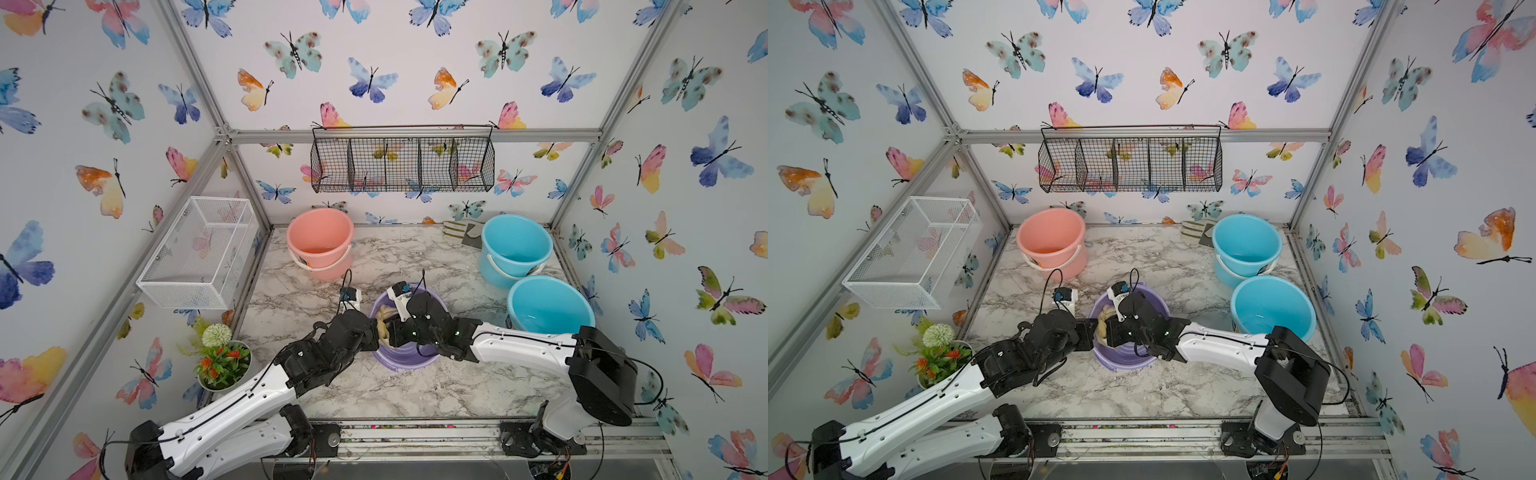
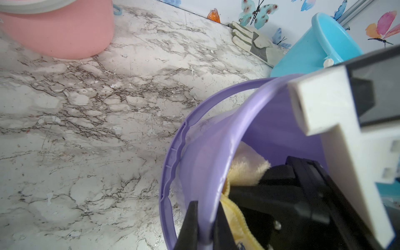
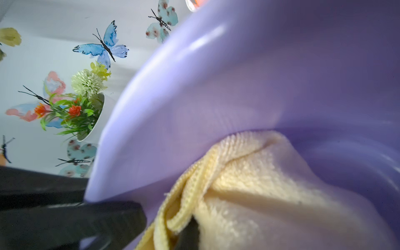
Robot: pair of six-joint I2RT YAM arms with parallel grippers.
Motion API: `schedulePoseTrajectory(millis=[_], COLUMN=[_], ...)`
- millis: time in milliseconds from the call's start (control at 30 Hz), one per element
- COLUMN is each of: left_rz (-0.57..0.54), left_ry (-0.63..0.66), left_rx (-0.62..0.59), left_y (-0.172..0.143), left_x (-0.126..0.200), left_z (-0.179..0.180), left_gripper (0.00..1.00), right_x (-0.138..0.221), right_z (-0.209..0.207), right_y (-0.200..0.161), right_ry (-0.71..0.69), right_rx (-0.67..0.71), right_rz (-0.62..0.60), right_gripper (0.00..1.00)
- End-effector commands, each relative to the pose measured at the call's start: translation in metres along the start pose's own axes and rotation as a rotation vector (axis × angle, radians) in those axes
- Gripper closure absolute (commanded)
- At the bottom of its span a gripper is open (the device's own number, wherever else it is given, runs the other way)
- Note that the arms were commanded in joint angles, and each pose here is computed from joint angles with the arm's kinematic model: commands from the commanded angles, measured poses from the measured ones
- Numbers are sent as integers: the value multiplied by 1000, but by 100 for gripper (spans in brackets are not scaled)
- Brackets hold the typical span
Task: Wipe the inside of the bucket with a cloth
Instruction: Wipe the dirt from the inside of the bucket.
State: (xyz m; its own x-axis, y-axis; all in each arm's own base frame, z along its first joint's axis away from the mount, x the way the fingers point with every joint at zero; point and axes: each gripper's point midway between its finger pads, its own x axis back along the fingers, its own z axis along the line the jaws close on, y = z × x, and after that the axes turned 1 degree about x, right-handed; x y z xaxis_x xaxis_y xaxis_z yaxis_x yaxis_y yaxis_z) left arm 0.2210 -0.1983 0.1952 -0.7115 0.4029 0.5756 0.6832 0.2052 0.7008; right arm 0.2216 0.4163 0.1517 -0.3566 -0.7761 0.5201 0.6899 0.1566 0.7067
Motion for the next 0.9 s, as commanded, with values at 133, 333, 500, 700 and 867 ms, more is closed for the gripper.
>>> schedulePoseTrajectory(millis=[133,333,500,700,867], left_rz=[-52,-51,-40,19,63], left_ry=[-86,-83,-77,-92,-112], left_rx=[-6,-11,-14,-24,-60], left_y=[22,23,22,15,11], left_x=[11,10,8,1,0], left_z=[-25,-27,-27,-29,-33], left_gripper=[100,100,100,100,100], right_x=[-4,10,34,63,84], right_z=[-29,-18,-1,-3,-9], right_y=[-26,-5,17,36,54], right_ry=[-70,-60,-15,-112,-271], right_rx=[260,284,284,650,1135], right_rz=[-15,-66,-158,-235,-206], right_gripper=[98,98,98,98,98])
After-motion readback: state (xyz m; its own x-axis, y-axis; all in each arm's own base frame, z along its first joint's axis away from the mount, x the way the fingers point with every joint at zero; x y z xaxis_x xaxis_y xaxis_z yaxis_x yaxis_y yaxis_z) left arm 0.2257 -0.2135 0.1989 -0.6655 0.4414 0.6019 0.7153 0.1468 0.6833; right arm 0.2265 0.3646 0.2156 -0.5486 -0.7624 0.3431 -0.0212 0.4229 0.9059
